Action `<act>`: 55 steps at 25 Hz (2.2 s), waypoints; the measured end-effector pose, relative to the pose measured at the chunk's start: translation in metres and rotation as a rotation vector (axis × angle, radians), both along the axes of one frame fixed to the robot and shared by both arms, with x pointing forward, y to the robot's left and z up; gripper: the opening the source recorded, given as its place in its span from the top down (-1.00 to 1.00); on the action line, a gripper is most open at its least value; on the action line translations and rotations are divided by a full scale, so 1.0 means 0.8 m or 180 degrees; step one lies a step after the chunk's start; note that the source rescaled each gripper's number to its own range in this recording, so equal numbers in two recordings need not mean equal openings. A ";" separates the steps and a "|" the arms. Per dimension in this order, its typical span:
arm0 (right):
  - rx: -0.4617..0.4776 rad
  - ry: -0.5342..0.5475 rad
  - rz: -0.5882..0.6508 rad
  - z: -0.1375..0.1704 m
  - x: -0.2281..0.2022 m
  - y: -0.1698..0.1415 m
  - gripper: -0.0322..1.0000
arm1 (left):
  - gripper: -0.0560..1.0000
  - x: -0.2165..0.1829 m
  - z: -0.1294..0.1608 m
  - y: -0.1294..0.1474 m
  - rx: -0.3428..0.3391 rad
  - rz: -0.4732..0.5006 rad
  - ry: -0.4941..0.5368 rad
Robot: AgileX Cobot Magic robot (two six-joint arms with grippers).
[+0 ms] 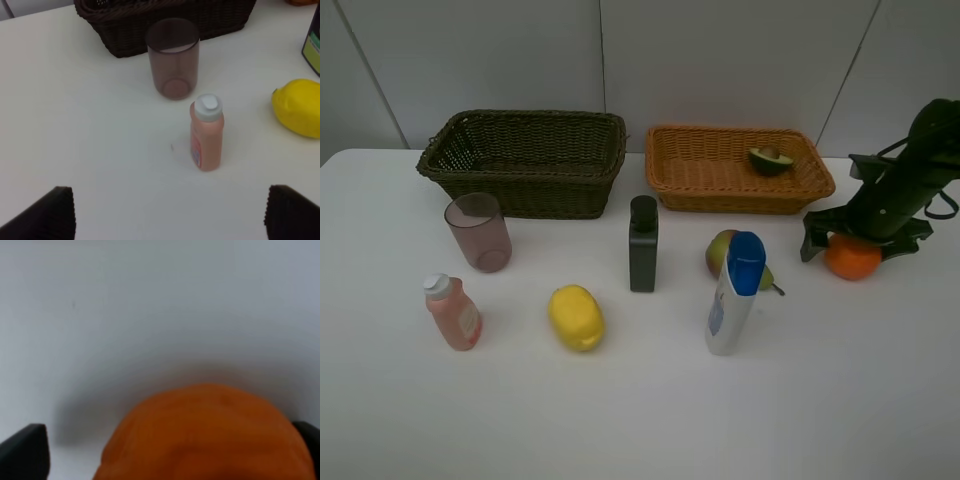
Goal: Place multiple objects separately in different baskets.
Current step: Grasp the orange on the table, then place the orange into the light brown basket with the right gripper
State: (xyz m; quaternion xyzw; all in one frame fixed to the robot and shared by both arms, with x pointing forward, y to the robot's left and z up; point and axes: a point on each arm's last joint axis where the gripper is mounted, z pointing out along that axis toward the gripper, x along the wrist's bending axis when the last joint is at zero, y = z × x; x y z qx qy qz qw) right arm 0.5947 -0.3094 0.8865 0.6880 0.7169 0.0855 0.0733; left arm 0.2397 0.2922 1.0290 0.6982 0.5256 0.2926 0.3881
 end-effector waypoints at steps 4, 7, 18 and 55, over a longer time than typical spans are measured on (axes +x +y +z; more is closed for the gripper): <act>0.0000 0.0000 0.0000 0.000 0.000 0.000 -1.00 | -1.00 0.000 0.000 0.000 0.0000 0.0000 0.0000; 0.0000 0.0000 0.0000 0.000 0.000 0.000 -0.96 | -1.00 0.000 0.000 0.000 0.0000 0.0000 0.0000; 0.0070 -0.0017 -0.0085 0.000 0.001 0.002 -0.16 | -1.00 0.000 0.000 0.000 0.0000 0.0000 0.0000; 0.0339 -0.0285 -0.0090 0.110 -0.020 0.012 -0.15 | -1.00 0.000 0.000 0.000 0.0000 0.0000 0.0000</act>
